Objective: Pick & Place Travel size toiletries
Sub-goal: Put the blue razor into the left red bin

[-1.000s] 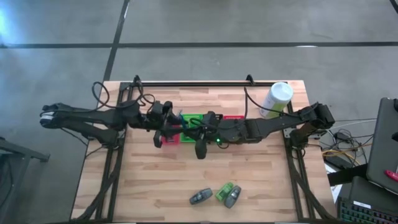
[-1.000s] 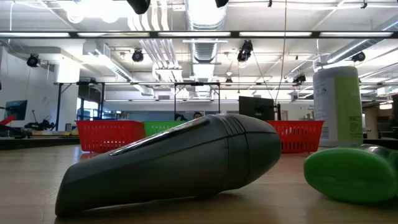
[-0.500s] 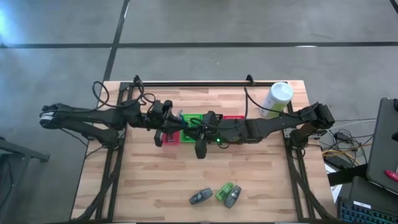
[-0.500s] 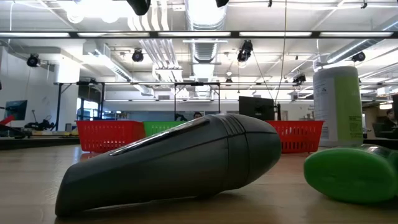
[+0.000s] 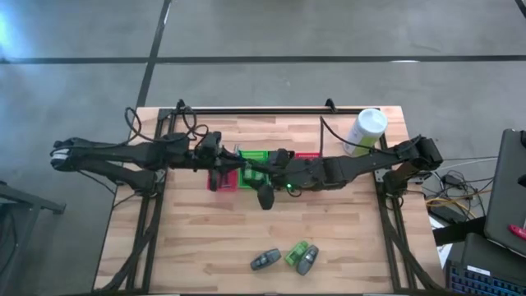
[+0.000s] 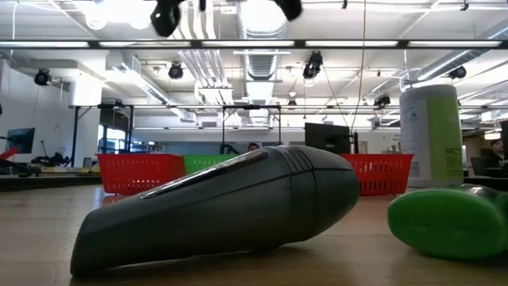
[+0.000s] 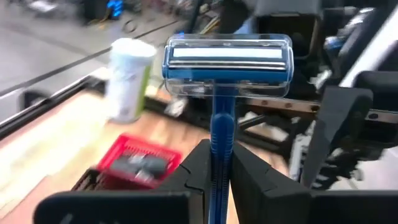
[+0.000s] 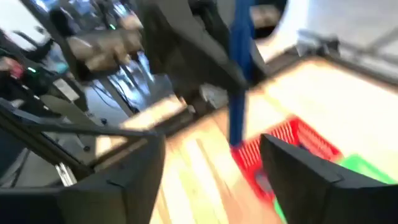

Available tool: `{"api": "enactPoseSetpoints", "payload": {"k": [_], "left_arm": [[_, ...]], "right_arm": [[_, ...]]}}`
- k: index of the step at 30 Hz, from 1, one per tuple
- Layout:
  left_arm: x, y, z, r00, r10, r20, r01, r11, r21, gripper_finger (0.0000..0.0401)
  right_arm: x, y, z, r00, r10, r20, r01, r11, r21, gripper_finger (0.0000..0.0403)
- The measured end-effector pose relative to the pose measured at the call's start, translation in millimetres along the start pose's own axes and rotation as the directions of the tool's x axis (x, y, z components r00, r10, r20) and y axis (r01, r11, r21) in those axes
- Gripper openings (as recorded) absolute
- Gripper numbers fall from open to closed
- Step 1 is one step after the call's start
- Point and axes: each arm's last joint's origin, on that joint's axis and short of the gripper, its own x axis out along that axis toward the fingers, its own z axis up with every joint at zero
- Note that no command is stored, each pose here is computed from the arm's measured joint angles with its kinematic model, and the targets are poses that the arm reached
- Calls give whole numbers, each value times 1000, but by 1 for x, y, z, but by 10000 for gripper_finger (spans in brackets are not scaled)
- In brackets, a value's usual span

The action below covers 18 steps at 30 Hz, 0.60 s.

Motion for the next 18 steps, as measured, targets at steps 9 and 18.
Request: {"api": "enactPoseSetpoints", "payload": {"k": [9,18], "left_arm": [[-43,37,-24,816,512,-267,-567,800,-196,41],[-26,76,-67,685,533,-497,-720,602,-346,42]], "right_arm": [[-17,-22,-13,954,-238,-184,263,956,126,326],[-20,-36,-3,939,-293,-179,325,928,183,355]]}}
